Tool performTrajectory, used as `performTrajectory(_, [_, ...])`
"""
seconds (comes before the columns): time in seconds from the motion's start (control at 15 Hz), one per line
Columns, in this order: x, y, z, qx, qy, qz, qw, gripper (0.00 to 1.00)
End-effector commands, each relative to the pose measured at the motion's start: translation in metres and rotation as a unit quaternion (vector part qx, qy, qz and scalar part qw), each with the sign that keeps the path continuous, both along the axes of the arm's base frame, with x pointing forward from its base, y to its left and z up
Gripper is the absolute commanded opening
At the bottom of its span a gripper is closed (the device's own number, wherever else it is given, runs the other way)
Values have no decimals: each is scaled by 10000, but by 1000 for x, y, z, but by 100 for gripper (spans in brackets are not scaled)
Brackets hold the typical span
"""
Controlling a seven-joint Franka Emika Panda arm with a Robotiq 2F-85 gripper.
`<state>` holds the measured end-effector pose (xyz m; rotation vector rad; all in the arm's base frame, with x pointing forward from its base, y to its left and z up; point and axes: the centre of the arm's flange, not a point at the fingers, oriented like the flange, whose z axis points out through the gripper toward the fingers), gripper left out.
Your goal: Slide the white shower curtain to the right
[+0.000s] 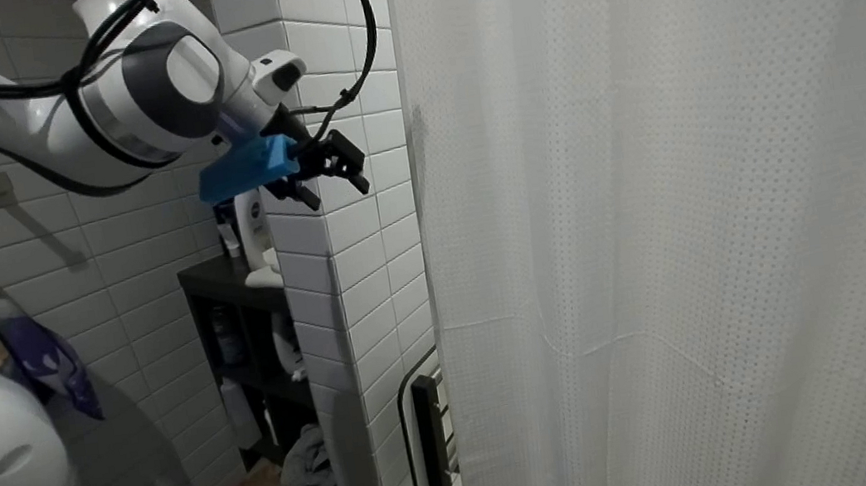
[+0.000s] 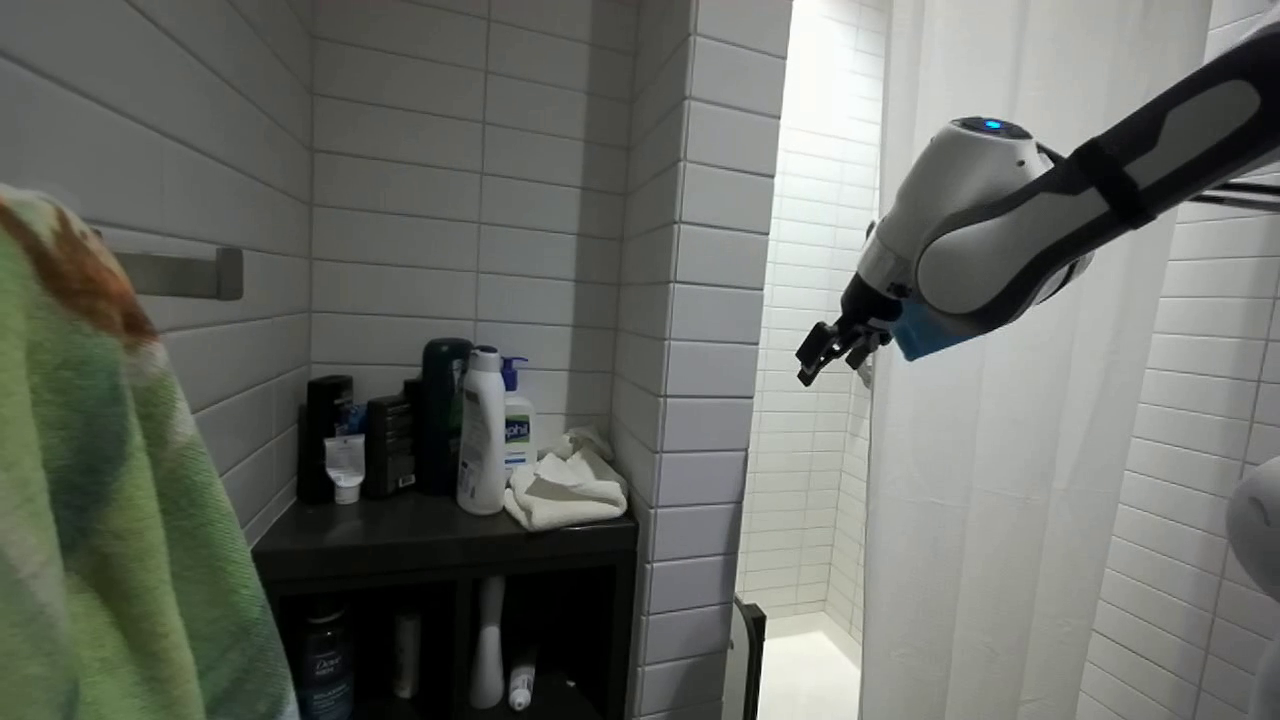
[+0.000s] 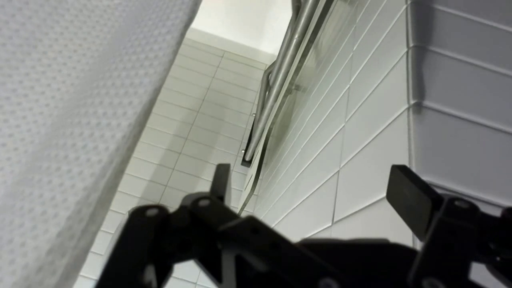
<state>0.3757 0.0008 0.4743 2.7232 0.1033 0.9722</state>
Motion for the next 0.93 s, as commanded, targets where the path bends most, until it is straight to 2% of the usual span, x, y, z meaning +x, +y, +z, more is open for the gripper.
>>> performTrajectory(0.0, [-35, 1, -46, -520, -429, -240, 9974, 100])
performTrajectory(0.2, [-32, 2, -46, -824, -567, -314, 9945, 100])
performTrajectory(0.27, [-32, 3, -45, -848, -452, -310, 9949, 100])
performTrajectory(0.33, [11, 1, -8, -732, -418, -261, 9961, 100])
performTrajectory(0.87, [11, 1, -8, -722, -420, -280, 9961, 100])
